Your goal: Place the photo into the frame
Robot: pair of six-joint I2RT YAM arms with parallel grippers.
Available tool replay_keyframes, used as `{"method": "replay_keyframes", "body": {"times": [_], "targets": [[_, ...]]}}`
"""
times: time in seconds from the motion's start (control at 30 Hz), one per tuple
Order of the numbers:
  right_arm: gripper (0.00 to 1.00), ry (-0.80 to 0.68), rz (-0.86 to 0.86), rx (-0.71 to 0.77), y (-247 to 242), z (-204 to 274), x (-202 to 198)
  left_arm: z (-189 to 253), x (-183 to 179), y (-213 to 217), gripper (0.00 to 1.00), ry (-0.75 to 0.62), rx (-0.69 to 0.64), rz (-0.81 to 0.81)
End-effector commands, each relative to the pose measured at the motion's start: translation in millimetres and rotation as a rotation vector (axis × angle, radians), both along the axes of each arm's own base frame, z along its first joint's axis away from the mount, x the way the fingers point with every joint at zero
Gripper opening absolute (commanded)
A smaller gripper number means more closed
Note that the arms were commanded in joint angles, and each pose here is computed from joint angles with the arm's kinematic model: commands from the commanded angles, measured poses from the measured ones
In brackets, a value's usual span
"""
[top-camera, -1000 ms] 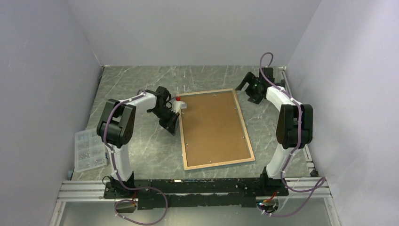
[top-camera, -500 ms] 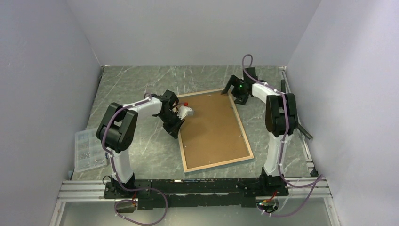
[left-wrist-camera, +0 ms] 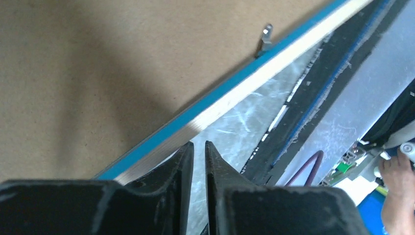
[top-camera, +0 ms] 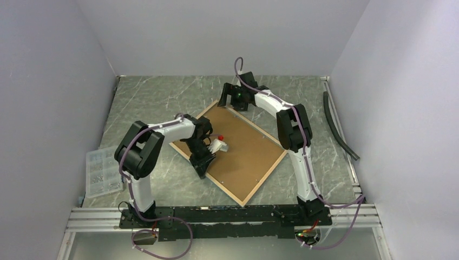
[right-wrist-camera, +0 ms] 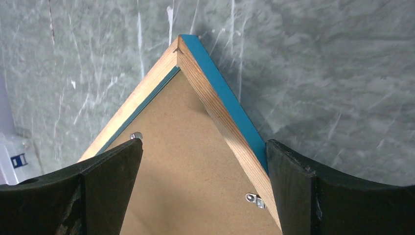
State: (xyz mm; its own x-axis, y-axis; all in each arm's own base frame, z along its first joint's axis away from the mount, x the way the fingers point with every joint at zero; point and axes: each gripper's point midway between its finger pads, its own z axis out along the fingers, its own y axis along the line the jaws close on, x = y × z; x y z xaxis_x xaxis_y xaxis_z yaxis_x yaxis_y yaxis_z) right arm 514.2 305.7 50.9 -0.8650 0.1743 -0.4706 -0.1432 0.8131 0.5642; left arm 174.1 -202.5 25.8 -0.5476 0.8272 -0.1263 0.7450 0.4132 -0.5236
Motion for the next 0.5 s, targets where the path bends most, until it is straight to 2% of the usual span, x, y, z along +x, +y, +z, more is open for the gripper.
{"method": "replay_keyframes", "body": {"times": [0.0,0.1,0.17,0.23,0.3,0.4,0.47], "targets": [[1.0,0.02,0.035,0.042,-12.8,48.4,-18.8,25.5,9.9,-29.1,0.25,-0.073,-0.205,-0.114],[1.0,-0.018,-0.03,-0.005,-42.6,63.9,-13.7,43.4,7.3,-21.4,0.28,-0.042,-0.212,-0.141],[1.0,-0.029,-0.065,-0.024,-55.7,72.8,-16.9,61.7,27.7,-18.8,0.3,-0.095,-0.247,-0.114],[1.0,-0.034,-0.097,-0.05,-66.4,76.6,-24.9,78.4,65.4,-7.0,0.31,-0.164,-0.264,-0.011],[1.0,-0.009,-0.153,-0.086,-81.9,73.6,-38.0,87.9,118.3,8.9,0.3,-0.25,-0.245,0.137],[1.0,0.028,-0.265,-0.098,-113.2,76.2,-63.4,87.9,206.7,52.1,0.31,-0.359,-0.182,0.434],[1.0,0.056,-0.332,-0.089,-134.2,73.6,-88.5,84.3,250.6,79.7,0.3,-0.375,-0.178,0.6]]}}
